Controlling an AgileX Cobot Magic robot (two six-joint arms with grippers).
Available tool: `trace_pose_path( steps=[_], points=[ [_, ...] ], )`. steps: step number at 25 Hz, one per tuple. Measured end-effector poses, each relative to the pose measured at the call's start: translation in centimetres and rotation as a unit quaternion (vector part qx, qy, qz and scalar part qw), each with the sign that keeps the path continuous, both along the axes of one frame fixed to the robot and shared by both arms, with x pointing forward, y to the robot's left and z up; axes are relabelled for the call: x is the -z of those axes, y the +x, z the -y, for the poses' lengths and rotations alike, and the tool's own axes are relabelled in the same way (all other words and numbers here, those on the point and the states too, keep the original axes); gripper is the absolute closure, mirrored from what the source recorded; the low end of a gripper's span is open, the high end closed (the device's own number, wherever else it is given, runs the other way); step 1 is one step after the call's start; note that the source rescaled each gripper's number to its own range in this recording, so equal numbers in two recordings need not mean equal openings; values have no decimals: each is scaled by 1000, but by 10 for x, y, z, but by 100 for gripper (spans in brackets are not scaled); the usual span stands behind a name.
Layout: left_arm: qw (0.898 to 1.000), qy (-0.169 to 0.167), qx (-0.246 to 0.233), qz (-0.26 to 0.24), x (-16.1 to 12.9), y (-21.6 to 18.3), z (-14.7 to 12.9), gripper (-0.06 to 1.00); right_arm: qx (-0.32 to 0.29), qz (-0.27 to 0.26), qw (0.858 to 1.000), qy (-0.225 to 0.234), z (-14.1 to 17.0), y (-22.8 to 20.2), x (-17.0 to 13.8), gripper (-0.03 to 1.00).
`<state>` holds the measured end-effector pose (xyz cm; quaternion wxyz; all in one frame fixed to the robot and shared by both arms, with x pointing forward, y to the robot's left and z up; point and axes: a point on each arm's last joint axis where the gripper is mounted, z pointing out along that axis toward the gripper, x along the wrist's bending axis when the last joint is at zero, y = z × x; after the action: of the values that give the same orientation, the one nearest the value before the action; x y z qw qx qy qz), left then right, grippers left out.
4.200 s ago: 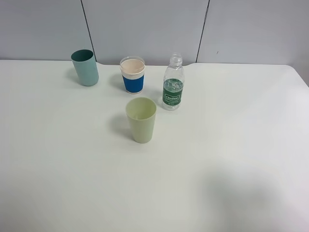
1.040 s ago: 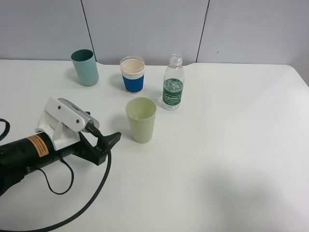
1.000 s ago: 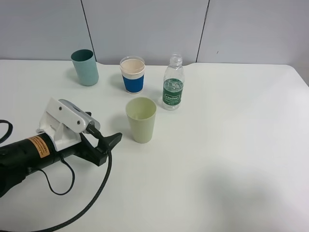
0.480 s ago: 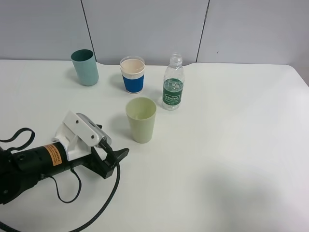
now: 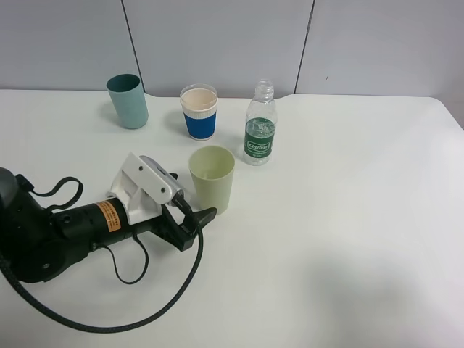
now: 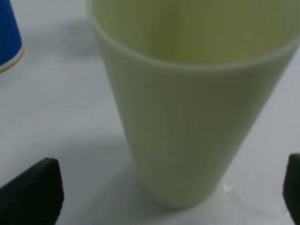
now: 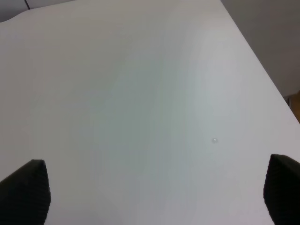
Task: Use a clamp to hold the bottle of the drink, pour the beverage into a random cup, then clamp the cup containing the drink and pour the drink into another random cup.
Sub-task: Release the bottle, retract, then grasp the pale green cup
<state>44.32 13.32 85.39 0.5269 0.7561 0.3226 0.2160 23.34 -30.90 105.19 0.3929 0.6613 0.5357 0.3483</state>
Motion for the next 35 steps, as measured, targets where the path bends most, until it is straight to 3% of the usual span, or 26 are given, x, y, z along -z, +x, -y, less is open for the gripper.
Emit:
trace_pose_path(
  steps=[22, 35],
  points=[
    [997, -40, 54, 35, -2, 30, 35, 11, 0, 0, 1000, 0, 0, 0, 0, 2],
    [998, -31, 59, 21, 9, 29, 35, 11, 0, 0, 1000, 0, 0, 0, 0, 2]
  ],
)
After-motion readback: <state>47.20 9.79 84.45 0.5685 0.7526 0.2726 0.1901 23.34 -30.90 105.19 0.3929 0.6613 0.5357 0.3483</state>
